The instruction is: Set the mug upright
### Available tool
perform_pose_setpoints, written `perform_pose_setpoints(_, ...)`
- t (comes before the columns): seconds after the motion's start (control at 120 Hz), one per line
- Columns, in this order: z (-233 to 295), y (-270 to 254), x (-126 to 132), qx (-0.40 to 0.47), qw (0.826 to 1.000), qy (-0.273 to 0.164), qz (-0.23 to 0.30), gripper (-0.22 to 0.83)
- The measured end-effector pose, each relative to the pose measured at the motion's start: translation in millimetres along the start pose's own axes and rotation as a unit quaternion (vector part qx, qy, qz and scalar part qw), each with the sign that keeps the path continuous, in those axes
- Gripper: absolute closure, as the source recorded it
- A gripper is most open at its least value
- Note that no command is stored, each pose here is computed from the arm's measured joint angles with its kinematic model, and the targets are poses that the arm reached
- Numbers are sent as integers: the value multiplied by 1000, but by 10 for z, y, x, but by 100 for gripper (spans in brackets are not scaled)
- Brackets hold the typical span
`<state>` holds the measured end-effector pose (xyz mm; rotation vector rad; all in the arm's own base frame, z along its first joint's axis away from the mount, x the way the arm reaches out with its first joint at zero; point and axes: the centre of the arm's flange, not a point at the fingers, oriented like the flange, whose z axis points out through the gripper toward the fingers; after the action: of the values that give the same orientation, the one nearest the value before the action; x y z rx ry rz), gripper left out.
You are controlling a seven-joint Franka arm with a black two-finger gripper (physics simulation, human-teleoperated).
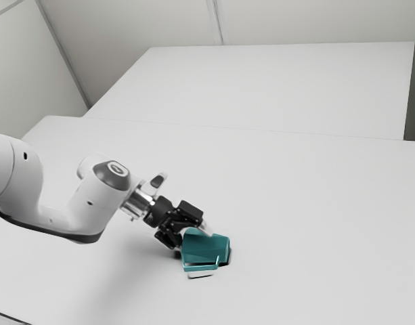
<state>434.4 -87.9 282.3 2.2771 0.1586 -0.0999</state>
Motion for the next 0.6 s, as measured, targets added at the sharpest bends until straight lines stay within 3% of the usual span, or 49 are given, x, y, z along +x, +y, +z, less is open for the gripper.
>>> perform_pose_setpoints(0.242, -61, 6, 31, 10, 1000, 12, 21, 52)
perform_pose_setpoints(0.6, -350, 294, 191, 58, 993, 19, 97, 74)
